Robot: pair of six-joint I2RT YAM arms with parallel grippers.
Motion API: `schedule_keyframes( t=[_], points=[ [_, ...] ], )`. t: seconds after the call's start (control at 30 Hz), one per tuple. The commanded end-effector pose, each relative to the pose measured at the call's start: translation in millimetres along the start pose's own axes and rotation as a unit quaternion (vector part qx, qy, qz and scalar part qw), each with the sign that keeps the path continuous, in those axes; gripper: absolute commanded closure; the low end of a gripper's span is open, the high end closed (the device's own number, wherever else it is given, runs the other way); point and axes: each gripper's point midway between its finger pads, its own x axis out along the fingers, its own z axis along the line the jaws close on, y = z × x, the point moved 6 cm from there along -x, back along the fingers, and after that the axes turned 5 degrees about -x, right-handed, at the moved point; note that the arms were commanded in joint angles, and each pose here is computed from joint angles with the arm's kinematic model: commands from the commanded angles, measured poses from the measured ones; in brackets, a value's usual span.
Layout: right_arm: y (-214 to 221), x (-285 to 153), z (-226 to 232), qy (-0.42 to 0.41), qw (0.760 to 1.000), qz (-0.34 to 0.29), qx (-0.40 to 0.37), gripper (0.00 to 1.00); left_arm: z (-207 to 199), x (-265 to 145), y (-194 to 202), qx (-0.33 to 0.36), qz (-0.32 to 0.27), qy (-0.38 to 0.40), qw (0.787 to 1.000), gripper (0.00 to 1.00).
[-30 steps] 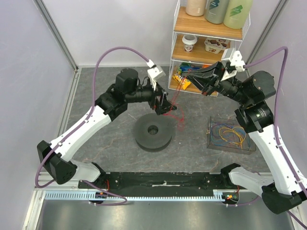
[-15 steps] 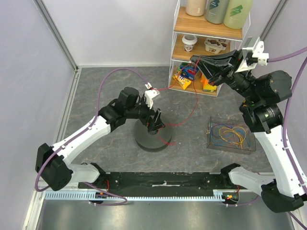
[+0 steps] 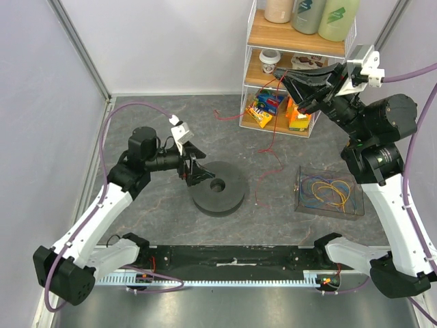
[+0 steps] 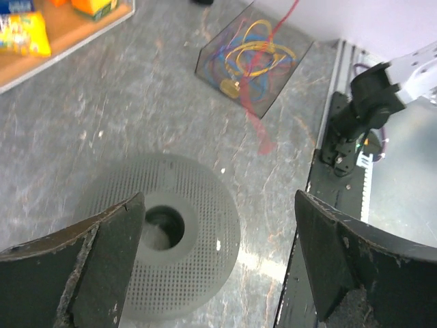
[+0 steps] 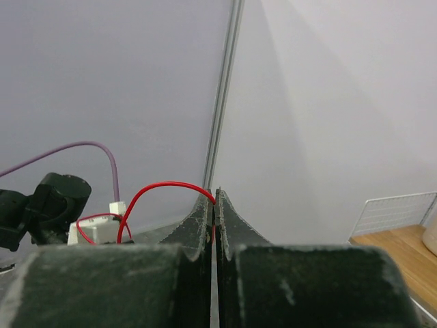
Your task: Wrap the cables
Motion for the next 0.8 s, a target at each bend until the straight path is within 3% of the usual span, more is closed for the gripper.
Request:
schedule_keyframes(
  t=[0.0,0.13,0.47,0.77],
  points=[
    [-11.0,-1.7,10.8,-0.048,0.998,-0.012,-0.032,1.00,-30.3,-11.9,-59.4,0.106,-0.081,0.073,0.988,0.06],
    [6.4,-6.3,16.9,-0.077,0.996,0.014,-0.039,1.00,-45.3,-28.9,-95.5,0.172,-0.109,0.062,0.977,0.09],
    [27.0,-7.0,23.4,-0.101,0.994,0.029,-0.009,1.00,-66.9,-51.0,-109.0,0.326,-0.133,0.073,0.933,0.13],
    [32.6,-6.7,29.1,-0.117,0.992,0.029,0.026,1.00,-62.3,-38.3,-133.7,0.350,-0.143,0.073,0.923,0.22]
  ],
)
